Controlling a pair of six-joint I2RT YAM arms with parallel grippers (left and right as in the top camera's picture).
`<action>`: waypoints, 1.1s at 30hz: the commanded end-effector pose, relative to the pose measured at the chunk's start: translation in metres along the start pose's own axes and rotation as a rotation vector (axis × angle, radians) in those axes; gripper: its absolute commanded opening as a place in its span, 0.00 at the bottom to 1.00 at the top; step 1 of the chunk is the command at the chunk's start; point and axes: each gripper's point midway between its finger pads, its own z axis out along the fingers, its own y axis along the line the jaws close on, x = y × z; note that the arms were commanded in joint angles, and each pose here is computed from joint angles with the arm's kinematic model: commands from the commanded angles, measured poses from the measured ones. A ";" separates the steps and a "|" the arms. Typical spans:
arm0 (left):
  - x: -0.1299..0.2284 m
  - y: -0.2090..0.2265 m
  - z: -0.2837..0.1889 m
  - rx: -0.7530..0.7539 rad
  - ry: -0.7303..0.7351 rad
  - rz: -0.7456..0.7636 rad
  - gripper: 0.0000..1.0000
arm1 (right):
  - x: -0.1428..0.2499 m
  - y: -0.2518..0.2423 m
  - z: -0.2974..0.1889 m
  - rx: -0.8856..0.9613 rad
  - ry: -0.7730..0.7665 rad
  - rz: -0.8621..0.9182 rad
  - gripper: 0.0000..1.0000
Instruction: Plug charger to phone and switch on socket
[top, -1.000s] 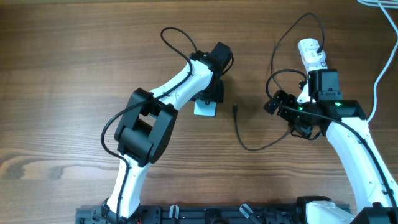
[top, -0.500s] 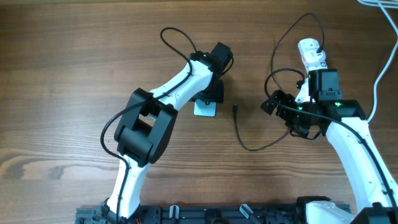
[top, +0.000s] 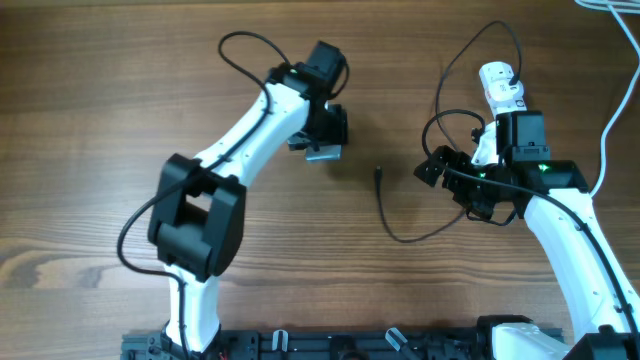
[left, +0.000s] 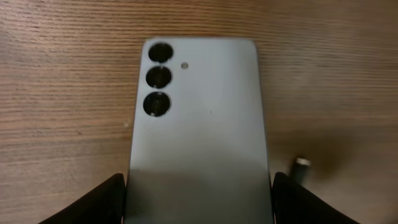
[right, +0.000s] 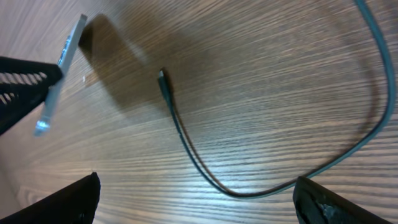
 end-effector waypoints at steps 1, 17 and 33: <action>0.001 -0.015 -0.027 0.156 0.025 -0.041 0.68 | 0.000 0.014 -0.002 -0.047 0.014 -0.044 1.00; -0.003 -0.005 -0.026 0.100 0.001 -0.044 0.84 | 0.015 0.057 0.013 -0.095 0.016 -0.110 1.00; 0.009 0.046 0.003 -0.153 -0.033 -0.311 1.00 | 0.007 0.044 0.015 -0.003 -0.044 -0.021 1.00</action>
